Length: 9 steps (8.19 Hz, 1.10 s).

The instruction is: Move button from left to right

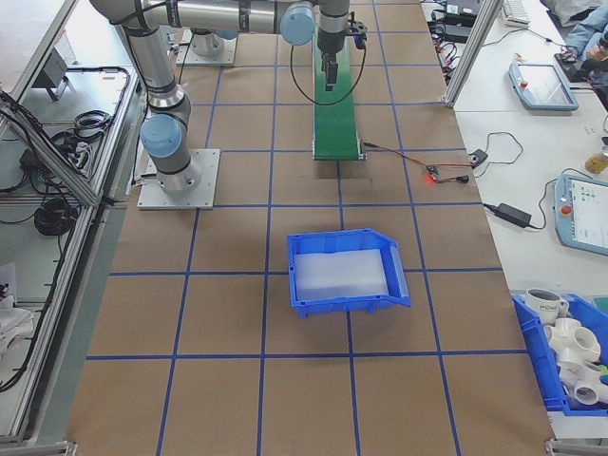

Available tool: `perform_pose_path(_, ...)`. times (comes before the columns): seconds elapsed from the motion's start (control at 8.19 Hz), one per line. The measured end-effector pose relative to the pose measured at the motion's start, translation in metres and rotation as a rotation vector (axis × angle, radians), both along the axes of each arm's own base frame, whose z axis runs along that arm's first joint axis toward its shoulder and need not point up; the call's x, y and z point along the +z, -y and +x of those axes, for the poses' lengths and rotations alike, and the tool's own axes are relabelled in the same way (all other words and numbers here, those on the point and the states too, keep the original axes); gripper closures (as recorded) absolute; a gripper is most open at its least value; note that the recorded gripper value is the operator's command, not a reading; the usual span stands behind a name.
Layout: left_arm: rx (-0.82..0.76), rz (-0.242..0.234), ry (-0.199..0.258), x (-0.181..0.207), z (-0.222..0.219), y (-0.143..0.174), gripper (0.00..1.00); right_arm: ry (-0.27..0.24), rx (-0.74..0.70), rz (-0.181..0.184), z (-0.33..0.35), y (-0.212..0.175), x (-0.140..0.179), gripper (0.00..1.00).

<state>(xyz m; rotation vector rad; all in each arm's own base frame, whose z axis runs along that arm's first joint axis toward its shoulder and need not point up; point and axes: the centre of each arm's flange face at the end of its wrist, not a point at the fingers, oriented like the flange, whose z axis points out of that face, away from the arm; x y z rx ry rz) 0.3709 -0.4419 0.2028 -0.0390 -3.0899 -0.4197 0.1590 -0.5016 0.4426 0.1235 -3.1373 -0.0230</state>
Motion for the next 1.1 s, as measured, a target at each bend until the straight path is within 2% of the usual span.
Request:
perform_pose_path(0.37,-0.045,0.036,0.031,-0.002,0.004,-0.004,0.0,0.0,0.001,0.001,0.0,0.0,0.0,0.0)
perform_pose_path(0.73,-0.086,0.054,0.032,-0.013,0.01,-0.005,0.0,-0.001,0.001,0.001,0.0,0.0,0.0,0.0)
perform_pose_path(0.85,-0.088,0.054,0.037,-0.019,0.015,-0.006,0.19,-0.001,0.001,0.001,0.0,0.0,0.0,0.0)
perform_pose_path(0.98,-0.09,0.052,0.038,-0.023,0.018,-0.007,0.52,-0.001,0.001,0.001,0.0,0.0,0.0,0.0)
perform_pose_path(1.1,-0.103,0.05,0.034,-0.025,0.019,-0.007,0.89,-0.002,0.002,0.002,0.0,0.0,0.0,0.0)
